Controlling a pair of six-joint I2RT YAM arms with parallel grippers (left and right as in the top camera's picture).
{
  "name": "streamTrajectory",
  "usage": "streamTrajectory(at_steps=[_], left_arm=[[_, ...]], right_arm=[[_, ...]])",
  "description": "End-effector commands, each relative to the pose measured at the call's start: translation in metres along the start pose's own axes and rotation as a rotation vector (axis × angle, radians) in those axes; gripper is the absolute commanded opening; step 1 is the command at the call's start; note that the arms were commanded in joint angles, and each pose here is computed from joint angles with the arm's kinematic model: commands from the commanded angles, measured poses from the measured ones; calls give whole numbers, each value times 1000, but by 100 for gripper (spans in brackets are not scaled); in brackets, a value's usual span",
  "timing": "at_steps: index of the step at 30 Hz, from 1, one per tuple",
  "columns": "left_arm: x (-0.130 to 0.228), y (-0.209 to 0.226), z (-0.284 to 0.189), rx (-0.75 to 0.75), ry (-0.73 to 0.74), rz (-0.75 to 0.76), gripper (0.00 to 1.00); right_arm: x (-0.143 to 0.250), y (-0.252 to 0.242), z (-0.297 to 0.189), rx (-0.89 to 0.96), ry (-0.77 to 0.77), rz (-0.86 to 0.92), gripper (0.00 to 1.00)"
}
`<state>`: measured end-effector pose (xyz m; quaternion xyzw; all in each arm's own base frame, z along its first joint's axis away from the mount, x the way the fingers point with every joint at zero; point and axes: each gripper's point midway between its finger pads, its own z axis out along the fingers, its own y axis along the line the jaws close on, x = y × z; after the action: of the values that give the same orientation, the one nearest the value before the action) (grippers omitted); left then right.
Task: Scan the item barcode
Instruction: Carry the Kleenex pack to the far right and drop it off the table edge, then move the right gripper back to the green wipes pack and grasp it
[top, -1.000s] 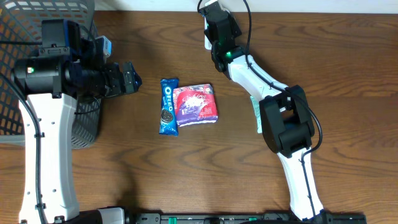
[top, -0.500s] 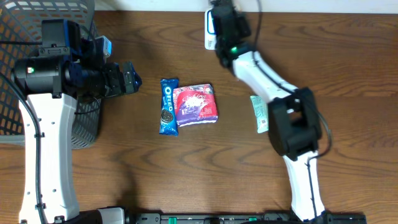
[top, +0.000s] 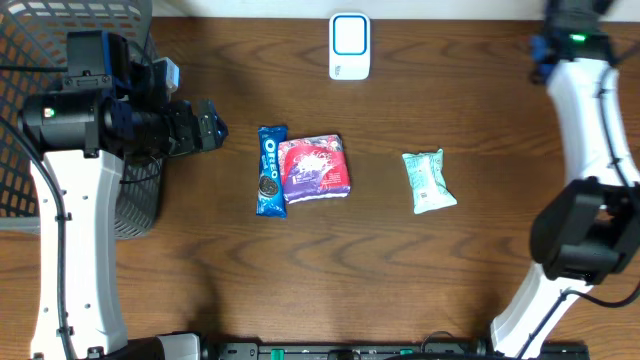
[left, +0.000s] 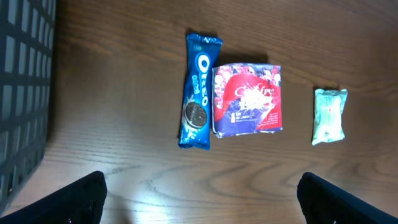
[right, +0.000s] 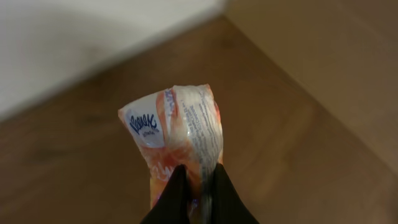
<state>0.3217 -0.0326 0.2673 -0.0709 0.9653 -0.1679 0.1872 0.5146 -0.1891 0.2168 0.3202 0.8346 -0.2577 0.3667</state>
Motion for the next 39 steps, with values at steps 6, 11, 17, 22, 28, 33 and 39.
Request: streamTrajectory(at_steps=[6,11,17,22,28,33,39], left_arm=[[0,1,1,-5,3,14,98],[0,1,1,-5,3,14,98],[0,1,1,-5,3,14,98],[0,1,1,-5,3,14,98],[0,1,1,-5,3,14,98],[0,1,1,-5,3,14,98],[0,1,1,-5,3,14,98]], right_arm=[[25,-87,59,127,149,155,1],[46,-125,88,197,222,179,1],[69,-162,118,263,286,209,14],[81,-178,133,271,318,235,69],[83,-154,131,102,366,163,99],[67,-109,106,-142,365,172,99],[33,-25,27,-555,343,170,99]])
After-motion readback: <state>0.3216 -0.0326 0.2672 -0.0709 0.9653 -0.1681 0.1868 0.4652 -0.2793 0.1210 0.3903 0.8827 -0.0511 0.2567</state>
